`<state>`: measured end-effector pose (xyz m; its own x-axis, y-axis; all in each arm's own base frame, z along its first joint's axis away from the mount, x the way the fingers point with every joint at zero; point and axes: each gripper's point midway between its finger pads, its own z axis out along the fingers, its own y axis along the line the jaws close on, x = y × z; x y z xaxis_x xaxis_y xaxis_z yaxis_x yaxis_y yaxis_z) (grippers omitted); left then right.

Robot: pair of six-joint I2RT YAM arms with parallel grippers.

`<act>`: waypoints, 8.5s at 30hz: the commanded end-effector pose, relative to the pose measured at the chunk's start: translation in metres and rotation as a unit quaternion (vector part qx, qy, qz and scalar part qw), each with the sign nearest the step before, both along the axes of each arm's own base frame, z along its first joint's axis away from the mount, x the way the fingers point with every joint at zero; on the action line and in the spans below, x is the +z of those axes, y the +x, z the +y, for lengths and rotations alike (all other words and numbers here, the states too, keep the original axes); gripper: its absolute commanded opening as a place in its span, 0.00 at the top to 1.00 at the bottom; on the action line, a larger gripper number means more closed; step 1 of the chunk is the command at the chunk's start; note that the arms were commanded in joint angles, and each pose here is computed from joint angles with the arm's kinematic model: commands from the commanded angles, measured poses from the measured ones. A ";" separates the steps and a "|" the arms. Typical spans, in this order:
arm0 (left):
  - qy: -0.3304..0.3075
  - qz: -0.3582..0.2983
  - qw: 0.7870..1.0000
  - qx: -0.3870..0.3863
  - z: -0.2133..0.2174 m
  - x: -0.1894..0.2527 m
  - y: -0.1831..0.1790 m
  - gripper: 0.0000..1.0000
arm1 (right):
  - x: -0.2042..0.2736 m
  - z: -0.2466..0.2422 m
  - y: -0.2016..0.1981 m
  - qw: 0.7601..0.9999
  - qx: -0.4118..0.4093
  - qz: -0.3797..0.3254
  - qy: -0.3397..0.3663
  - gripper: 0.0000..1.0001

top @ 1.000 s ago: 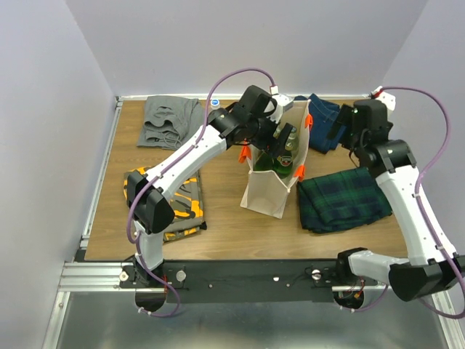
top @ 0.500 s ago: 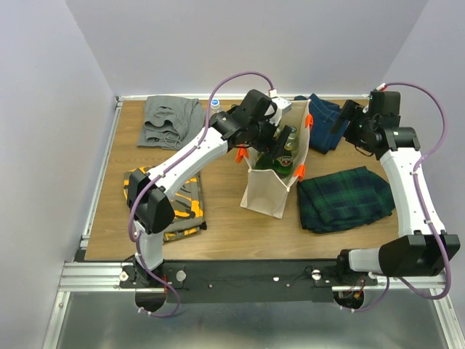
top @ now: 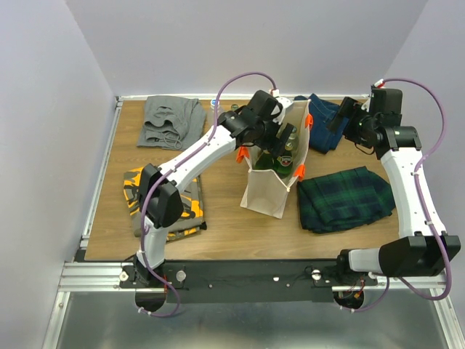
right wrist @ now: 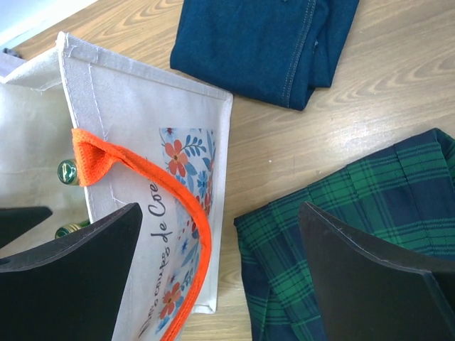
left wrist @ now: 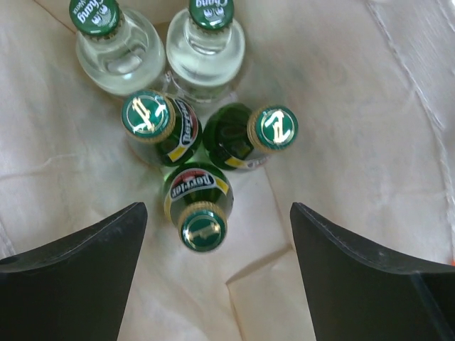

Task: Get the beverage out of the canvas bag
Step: Take out the drink from the canvas bag, then place the drink at the center of the board.

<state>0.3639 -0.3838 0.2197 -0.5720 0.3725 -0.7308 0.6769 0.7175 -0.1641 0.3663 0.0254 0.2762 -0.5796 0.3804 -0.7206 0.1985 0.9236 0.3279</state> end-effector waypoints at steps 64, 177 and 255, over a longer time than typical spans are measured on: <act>0.060 0.026 0.997 0.038 0.012 -0.025 0.006 0.35 | -0.007 -0.007 -0.001 1.000 0.003 -0.002 -0.028 0.00; -0.095 -0.103 0.990 -0.016 0.016 0.169 -0.024 1.00 | 0.015 0.001 -0.009 1.000 0.012 -0.023 -0.004 0.00; -0.177 -0.297 0.930 0.125 0.102 0.313 -0.027 1.00 | -0.001 0.010 -0.002 1.000 0.026 -0.004 0.014 0.00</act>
